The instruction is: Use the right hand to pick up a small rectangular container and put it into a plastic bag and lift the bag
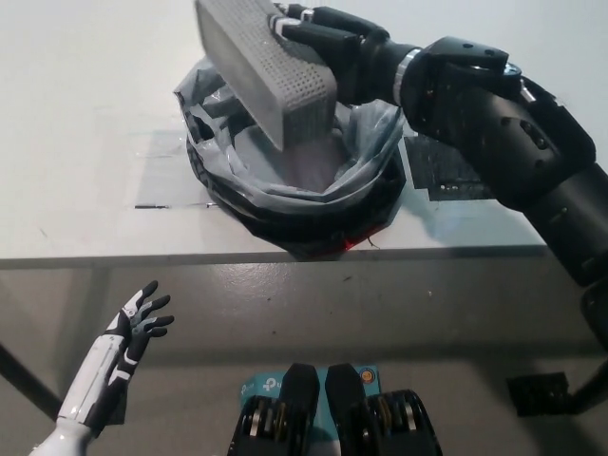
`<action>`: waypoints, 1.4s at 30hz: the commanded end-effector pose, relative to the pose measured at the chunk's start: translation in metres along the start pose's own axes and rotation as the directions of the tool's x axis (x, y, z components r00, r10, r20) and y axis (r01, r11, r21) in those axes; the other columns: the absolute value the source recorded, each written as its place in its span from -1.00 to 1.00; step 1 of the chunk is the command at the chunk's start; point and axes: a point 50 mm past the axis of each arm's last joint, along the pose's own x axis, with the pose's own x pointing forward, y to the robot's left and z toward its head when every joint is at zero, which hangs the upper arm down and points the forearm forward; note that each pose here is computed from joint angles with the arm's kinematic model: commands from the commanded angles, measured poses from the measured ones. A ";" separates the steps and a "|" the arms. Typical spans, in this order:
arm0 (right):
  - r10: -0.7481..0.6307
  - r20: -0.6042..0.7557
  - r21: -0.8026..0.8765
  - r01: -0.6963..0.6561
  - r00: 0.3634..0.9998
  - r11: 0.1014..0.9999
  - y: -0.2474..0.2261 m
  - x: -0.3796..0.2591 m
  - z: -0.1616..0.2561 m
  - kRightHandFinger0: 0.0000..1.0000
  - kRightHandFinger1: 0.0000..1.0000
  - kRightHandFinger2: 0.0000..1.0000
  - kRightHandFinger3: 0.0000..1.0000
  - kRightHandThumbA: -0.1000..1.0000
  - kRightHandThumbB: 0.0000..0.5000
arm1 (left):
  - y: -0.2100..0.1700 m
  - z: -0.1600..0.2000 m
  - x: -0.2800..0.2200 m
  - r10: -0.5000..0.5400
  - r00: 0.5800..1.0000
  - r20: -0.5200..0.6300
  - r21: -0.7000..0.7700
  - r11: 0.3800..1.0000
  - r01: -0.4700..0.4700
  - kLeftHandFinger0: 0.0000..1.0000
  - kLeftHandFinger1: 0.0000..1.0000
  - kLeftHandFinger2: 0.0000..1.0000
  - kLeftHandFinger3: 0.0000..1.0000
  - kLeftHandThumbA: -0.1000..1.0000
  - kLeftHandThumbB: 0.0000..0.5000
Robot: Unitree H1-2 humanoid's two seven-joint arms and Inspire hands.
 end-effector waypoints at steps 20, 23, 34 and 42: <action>-0.011 -0.202 -0.514 -0.097 0.979 0.853 -0.004 0.003 -0.003 1.00 1.00 1.00 1.00 -0.15 0.36 | 0.006 0.013 0.005 -0.037 0.998 0.054 0.049 0.998 0.034 0.68 0.65 0.82 1.00 1.00 -0.56; 0.010 -0.256 -0.645 -0.179 0.967 0.743 0.003 -0.003 -0.007 1.00 1.00 1.00 1.00 0.24 0.84 | 0.007 0.014 0.007 -0.039 0.998 0.054 0.044 0.998 0.037 0.68 0.65 0.82 1.00 1.00 -0.54; -0.049 -0.290 -0.837 -0.229 0.956 0.498 0.018 -0.002 -0.003 1.00 1.00 1.00 1.00 0.43 0.63 | 0.008 0.014 0.010 -0.038 0.998 0.059 0.045 0.998 0.035 0.68 0.64 0.81 1.00 1.00 -0.45; -0.072 -0.207 -0.896 -0.160 0.976 0.414 0.027 -0.009 0.015 1.00 1.00 1.00 1.00 0.59 0.59 | 0.010 0.013 0.011 -0.040 0.997 0.063 0.040 0.998 0.038 0.72 0.64 0.81 1.00 1.00 -0.36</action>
